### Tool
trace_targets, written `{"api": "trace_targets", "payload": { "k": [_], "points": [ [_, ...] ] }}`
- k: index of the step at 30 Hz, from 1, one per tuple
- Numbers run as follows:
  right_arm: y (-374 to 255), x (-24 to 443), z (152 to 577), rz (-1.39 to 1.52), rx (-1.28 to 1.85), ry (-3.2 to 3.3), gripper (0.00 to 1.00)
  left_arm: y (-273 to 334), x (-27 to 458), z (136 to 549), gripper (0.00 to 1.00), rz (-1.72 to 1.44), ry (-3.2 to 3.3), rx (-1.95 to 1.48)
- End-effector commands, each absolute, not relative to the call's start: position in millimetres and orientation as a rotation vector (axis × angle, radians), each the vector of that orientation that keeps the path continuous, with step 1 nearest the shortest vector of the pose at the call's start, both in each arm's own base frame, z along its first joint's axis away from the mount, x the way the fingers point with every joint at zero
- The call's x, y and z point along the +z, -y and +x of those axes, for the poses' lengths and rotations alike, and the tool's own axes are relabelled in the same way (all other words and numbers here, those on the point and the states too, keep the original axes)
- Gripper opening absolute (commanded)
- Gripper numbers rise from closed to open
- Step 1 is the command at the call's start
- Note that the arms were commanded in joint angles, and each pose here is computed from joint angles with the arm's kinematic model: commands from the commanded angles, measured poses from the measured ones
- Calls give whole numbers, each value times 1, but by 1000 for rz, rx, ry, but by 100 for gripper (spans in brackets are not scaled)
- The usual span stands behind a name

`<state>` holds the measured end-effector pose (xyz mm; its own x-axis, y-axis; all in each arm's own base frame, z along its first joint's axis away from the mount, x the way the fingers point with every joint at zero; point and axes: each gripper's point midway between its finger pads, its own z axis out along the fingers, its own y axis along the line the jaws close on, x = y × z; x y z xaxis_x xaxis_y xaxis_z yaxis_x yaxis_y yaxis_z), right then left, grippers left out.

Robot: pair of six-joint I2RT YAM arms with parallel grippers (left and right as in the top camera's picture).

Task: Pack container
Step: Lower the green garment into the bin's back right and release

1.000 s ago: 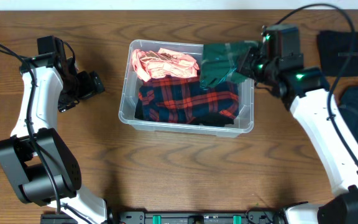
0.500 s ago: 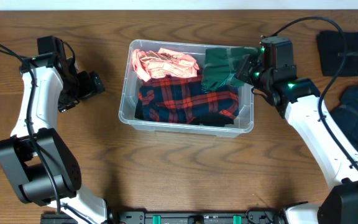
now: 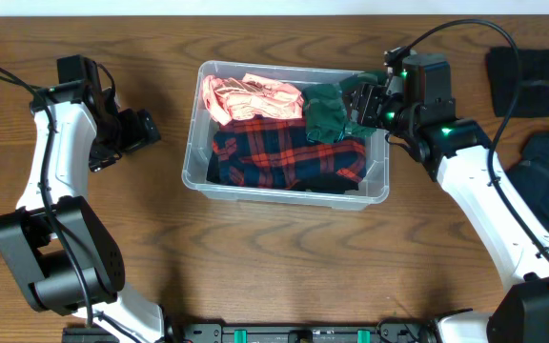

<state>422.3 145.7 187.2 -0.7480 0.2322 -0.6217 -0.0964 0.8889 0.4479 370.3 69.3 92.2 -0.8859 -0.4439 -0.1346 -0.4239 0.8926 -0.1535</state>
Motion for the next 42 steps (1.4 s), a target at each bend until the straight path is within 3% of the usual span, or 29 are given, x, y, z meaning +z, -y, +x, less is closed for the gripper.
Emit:
{"api": "trace_targets", "payload": {
  "k": [1, 5, 10, 13, 24, 28, 37, 42],
  "points": [
    [-153, 207, 427, -122, 556, -2279, 66, -71, 90, 368, 98, -669, -2903, -171],
    [-152, 226, 434, -232, 485, -2217, 52, -71, 90, 368, 98, -669, -2903, -171],
    [-147, 223, 435, -263, 429, -2228, 13, -71, 90, 368, 98, -669, -2903, -171],
    [-148, 208, 434, -264, 428, -2275, 2, -71, 90, 368, 98, -669, -2903, -171],
    [-162, 99, 440, -284, 336, -2517, 1, -71, 90, 368, 98, -669, -2903, -171],
    [-162, 81, 440, -281, 328, -2557, 1, -71, 90, 368, 98, -669, -2903, -171],
    [-168, 135, 458, -279, 347, -2441, 1, -71, 90, 368, 98, -669, -2903, -171],
    [-168, 206, 464, -282, 359, -2320, 20, -71, 90, 368, 98, -669, -2903, -171]
  ]
}}
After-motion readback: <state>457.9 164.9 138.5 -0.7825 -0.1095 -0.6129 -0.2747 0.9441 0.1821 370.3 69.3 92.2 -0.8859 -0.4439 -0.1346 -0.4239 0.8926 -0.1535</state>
